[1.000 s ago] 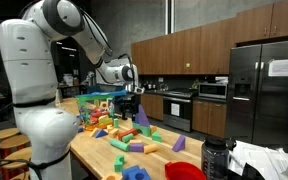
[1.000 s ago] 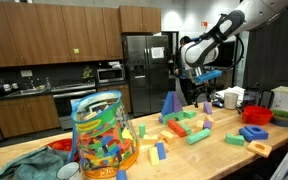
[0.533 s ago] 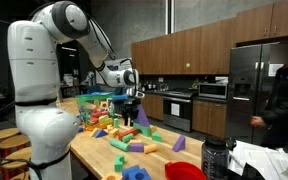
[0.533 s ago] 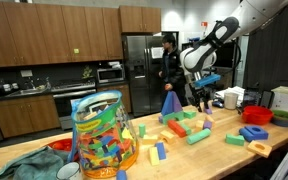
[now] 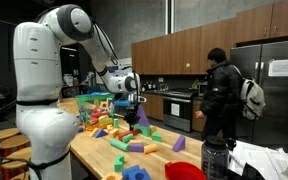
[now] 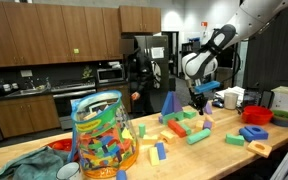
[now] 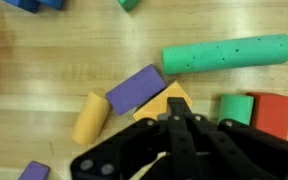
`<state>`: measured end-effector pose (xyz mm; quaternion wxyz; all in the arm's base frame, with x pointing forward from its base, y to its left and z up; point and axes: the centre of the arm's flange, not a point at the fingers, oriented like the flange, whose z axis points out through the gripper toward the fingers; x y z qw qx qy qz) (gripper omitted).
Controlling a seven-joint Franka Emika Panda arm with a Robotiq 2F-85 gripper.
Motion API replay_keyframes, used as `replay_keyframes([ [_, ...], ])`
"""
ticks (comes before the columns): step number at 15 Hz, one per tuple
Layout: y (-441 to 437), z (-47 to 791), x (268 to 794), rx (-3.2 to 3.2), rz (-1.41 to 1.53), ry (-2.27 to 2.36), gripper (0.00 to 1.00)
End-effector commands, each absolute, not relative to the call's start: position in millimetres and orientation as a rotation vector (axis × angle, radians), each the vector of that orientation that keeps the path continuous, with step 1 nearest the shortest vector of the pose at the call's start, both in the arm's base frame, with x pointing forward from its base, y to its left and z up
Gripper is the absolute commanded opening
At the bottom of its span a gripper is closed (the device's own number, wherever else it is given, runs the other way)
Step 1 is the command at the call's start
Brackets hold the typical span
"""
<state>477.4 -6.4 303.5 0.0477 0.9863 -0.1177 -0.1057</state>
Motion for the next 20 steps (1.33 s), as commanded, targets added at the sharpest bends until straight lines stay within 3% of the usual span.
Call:
replay_keyframes([
  [1,-7,278,472,3.029,-0.275,-0.363,0.0],
  [20,84,237,420,3.0,-0.338,-0.012,0.0],
])
